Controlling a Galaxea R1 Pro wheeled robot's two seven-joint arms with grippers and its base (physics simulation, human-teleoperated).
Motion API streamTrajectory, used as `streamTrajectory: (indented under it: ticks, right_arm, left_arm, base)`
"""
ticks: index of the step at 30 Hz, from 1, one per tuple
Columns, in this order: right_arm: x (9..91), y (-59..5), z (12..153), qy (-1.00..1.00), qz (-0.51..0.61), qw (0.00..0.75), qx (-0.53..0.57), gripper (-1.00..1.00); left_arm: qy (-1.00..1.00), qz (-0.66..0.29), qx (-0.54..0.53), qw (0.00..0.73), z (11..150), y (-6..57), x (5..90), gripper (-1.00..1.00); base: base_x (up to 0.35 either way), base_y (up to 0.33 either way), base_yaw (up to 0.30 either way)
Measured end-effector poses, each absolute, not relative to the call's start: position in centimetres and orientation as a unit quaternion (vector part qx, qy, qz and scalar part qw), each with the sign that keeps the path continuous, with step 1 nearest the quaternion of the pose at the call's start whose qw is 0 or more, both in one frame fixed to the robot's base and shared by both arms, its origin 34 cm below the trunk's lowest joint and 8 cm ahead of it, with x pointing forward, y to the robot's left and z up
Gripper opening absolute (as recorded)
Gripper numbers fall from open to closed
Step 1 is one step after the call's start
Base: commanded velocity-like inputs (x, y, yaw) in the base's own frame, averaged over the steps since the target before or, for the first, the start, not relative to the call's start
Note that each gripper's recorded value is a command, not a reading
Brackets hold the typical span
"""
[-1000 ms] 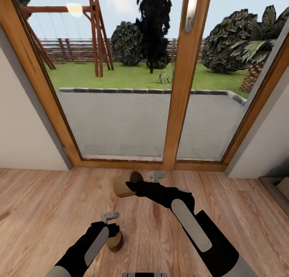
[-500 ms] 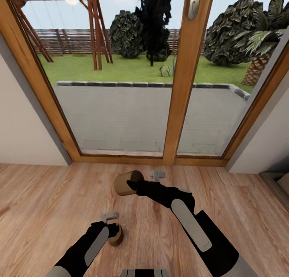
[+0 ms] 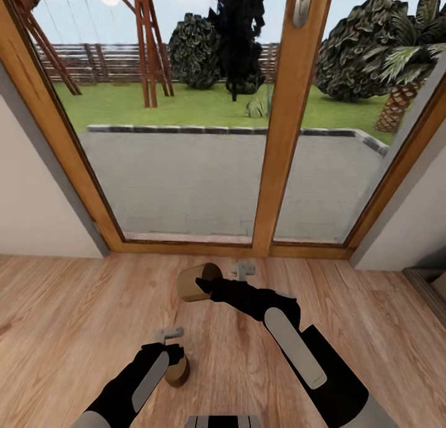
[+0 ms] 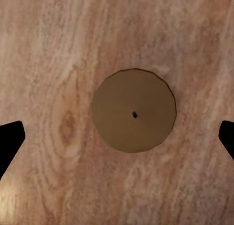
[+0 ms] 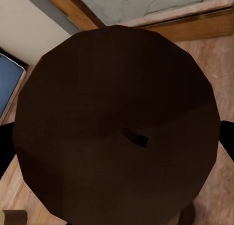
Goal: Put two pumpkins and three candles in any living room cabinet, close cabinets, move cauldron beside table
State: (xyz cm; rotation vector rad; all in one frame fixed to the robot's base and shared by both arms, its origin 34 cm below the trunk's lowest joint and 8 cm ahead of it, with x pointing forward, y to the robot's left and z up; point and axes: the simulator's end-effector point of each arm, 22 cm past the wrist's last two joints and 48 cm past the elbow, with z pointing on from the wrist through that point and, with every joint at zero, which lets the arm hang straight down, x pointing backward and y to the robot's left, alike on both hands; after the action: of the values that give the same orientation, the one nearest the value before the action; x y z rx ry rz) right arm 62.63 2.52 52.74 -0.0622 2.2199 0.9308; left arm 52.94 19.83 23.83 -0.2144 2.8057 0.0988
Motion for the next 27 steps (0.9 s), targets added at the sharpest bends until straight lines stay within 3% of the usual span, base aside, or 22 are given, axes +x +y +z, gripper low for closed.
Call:
streamTrajectory:
  ticks: [12,27]
  right_arm:
    - [62.6,2.5,52.4,0.862,0.359,0.356,-0.024,-1.0]
    - [62.6,2.6,50.5,0.867,0.363,0.341,-0.018,-1.0]
  left_arm:
    - [0.983,0.035,-0.075,0.162,23.8,19.9,52.9,1.0]
    - [0.986,0.036,-0.076,0.145,21.9,19.8,51.9,1.0]
  base:
    - [0.158,0.0,0.0]
    - [0.009,0.0,0.0]
